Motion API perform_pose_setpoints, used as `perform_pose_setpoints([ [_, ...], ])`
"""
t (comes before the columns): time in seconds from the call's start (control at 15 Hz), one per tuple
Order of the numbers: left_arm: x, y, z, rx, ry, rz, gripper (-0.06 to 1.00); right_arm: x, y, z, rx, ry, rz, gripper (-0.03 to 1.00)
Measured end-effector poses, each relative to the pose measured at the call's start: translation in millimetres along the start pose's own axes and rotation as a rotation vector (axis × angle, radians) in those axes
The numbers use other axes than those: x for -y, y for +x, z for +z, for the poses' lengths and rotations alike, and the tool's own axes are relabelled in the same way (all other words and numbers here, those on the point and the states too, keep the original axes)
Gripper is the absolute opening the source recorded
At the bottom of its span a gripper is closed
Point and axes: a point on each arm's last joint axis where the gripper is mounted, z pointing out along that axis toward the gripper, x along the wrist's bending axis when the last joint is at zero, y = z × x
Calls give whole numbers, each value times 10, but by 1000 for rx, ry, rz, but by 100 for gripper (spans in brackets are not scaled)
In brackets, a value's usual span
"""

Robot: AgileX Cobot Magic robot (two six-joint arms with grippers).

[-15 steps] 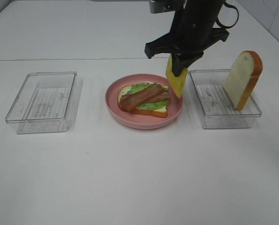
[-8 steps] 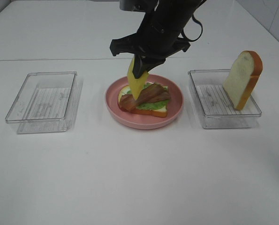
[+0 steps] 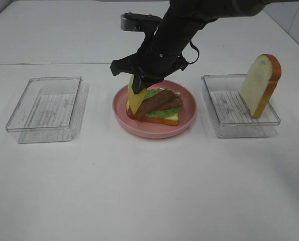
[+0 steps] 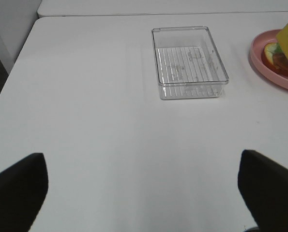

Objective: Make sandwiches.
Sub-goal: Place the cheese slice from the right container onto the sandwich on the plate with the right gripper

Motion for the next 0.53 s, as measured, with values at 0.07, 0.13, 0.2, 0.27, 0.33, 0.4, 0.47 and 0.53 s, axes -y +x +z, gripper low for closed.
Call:
perform_pose_setpoints([
  [0.07,0,0,0,0,0,0,99,11,-38,50,17,3,-11,3],
  [0.13,0,0,0,0,0,0,99,22,-103,102,49,6,-35,3],
  [0.2,0,0,0,0,0,0,99,26,-168,108,85,11,-45,3],
  [0.27,0,0,0,0,0,0,99,25,-194,105,100,11,-41,3],
  [0.33,0,0,0,0,0,0,99,23,-278,93,150,11,-40,3],
  [0.4,0,0,0,0,0,0,99,27,-312,87,169,17,-41,3],
  [0.47,0,0,0,0,0,0,99,32,-320,86,178,23,-43,3],
  [0.53,0,0,0,0,0,0,99,36,-321,86,178,27,-43,3],
])
